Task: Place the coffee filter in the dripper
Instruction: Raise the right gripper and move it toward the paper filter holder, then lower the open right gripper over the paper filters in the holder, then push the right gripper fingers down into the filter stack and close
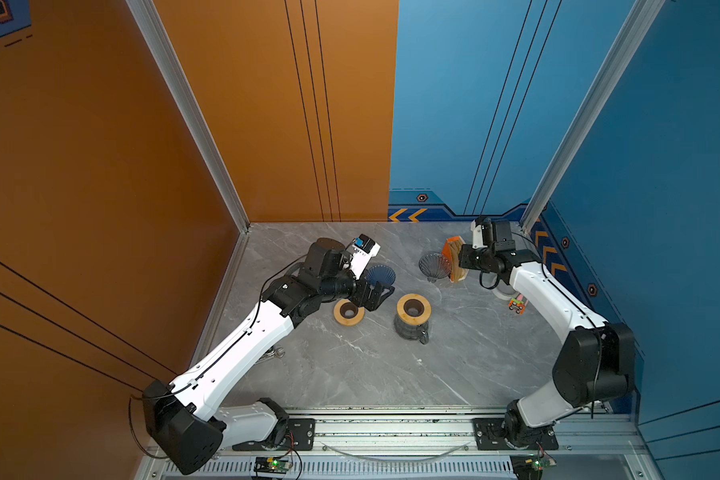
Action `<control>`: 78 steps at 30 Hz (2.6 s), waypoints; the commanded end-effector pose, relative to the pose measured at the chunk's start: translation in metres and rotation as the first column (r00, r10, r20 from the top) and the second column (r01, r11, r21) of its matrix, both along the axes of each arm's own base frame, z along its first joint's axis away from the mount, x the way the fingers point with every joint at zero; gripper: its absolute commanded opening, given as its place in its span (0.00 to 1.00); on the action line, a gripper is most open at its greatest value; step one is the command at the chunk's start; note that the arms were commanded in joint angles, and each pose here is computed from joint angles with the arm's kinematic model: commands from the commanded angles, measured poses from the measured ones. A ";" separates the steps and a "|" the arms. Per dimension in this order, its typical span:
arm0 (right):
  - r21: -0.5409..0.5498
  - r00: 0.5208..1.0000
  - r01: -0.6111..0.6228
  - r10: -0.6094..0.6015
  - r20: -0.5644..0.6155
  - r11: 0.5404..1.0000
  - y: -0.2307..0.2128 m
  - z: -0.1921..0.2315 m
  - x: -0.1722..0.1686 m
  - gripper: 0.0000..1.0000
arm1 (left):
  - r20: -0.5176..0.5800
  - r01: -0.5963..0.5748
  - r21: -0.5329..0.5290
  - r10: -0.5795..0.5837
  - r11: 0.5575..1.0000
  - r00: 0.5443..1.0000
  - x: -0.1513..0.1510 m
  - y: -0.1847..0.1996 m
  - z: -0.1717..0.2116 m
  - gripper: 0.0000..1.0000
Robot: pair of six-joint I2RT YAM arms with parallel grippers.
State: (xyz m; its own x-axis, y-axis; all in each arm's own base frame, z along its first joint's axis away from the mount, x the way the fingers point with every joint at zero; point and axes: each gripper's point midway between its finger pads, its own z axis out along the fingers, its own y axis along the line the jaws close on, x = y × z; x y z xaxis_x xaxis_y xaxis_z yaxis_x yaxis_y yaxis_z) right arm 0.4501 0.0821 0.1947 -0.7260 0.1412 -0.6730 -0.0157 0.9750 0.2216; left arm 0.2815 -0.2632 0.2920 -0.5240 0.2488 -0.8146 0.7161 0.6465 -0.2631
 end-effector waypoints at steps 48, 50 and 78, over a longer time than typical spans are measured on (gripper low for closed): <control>-0.263 0.975 -0.165 0.116 -0.191 0.951 -0.006 -0.068 0.087 0.10 | -0.003 0.034 0.043 -0.034 0.998 0.999 -0.004 -0.006 -0.011 0.98; -0.270 0.973 -0.169 0.118 -0.197 0.948 -0.005 -0.071 0.088 0.10 | -0.003 0.035 0.043 -0.035 0.998 0.999 -0.004 -0.006 -0.011 0.98; -0.353 0.967 -0.198 0.123 -0.222 0.915 -0.009 -0.080 0.089 0.11 | -0.013 0.039 0.047 -0.039 0.998 0.999 -0.004 -0.007 -0.013 0.98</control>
